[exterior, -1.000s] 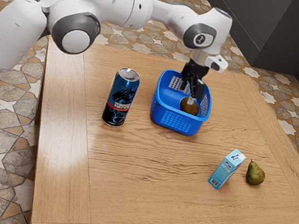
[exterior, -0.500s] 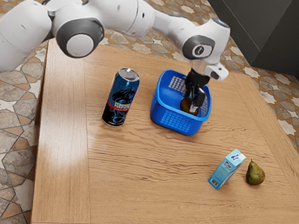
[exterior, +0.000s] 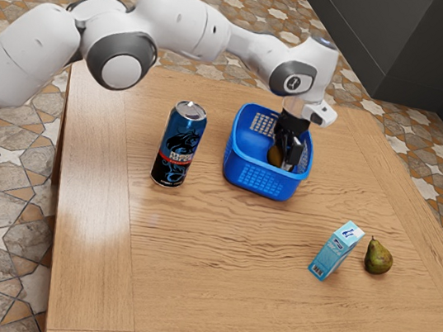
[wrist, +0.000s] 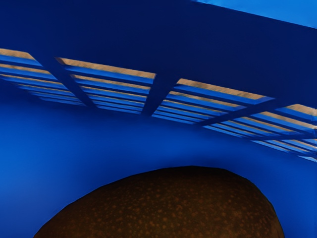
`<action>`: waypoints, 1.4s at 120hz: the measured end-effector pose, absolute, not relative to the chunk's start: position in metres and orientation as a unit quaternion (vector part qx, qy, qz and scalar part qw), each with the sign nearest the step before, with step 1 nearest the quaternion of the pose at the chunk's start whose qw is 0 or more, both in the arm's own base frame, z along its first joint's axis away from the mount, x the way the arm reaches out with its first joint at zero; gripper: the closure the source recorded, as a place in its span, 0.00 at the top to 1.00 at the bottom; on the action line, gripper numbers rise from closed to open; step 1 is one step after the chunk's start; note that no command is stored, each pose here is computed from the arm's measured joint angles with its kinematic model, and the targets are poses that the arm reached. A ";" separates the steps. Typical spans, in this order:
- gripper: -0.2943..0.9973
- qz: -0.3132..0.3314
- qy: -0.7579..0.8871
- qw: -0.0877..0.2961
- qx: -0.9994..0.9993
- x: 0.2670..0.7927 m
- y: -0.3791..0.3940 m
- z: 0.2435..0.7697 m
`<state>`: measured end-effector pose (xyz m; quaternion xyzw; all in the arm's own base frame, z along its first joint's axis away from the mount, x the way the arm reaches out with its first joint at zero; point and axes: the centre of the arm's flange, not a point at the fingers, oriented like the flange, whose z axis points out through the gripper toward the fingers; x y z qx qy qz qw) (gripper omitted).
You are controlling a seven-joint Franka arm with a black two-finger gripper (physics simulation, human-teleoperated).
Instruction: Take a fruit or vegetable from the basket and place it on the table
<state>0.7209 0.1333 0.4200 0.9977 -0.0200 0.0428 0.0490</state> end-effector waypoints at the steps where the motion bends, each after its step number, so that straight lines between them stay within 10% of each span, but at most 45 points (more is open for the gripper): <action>1: 0.66 0.043 -0.020 0.049 0.998 0.721 0.133 0.420; 46: 0.49 0.063 -0.004 0.052 0.997 0.705 0.133 0.445; 79: 0.46 0.131 -0.024 0.040 0.990 0.633 0.071 0.572; 107: 0.53 0.134 -0.134 0.056 0.980 0.552 -0.121 0.606; 168: 0.76 0.116 -0.052 0.094 0.988 0.552 -0.138 0.596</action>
